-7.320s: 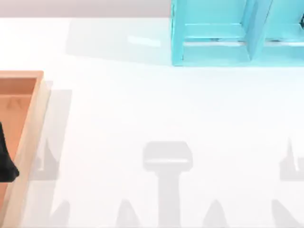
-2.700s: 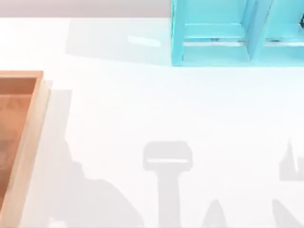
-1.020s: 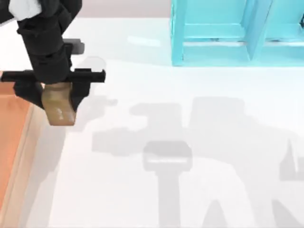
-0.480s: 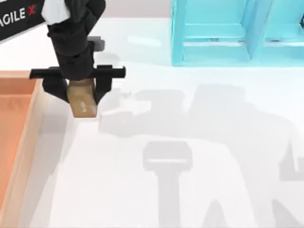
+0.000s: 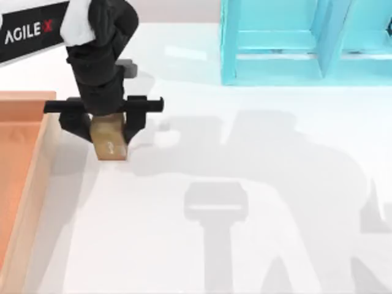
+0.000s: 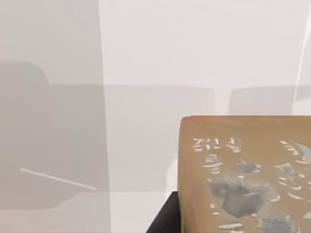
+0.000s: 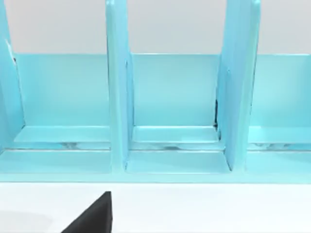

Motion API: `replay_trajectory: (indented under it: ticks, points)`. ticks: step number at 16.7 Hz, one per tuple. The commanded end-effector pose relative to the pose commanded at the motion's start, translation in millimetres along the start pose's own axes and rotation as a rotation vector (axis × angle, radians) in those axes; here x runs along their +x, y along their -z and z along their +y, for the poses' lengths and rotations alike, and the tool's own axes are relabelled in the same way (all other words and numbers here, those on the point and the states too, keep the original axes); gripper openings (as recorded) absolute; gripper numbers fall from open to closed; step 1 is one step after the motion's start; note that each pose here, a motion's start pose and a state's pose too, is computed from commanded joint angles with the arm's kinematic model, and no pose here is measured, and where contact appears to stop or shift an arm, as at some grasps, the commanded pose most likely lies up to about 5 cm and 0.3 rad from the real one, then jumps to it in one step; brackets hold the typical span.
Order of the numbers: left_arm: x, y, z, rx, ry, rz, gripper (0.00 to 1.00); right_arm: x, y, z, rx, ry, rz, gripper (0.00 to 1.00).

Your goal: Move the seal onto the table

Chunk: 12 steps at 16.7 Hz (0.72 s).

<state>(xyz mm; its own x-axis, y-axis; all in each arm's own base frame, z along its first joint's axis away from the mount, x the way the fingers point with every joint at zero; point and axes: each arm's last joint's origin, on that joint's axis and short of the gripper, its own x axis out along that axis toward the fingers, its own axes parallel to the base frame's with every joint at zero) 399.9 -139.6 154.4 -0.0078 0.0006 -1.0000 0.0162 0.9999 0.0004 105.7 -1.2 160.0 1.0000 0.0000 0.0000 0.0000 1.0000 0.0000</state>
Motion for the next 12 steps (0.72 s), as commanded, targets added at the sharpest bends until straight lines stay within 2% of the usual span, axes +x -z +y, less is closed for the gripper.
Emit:
replay_trajectory:
  ticks: [4,9,12]
  points:
    - [15.6,0.0,-0.7,0.001,0.001,-0.007,0.0,0.0,0.0,0.0,0.0,0.0,0.0,1.0]
    - [17.6,0.1,-0.7,0.001,0.001,-0.01,0.0,0.0,0.0,0.0,0.0,0.0,0.0,1.0]
    - [17.6,0.1,-0.7,0.001,0.001,-0.01,0.23,0.0,0.0,0.0,0.0,0.0,0.0,1.0]
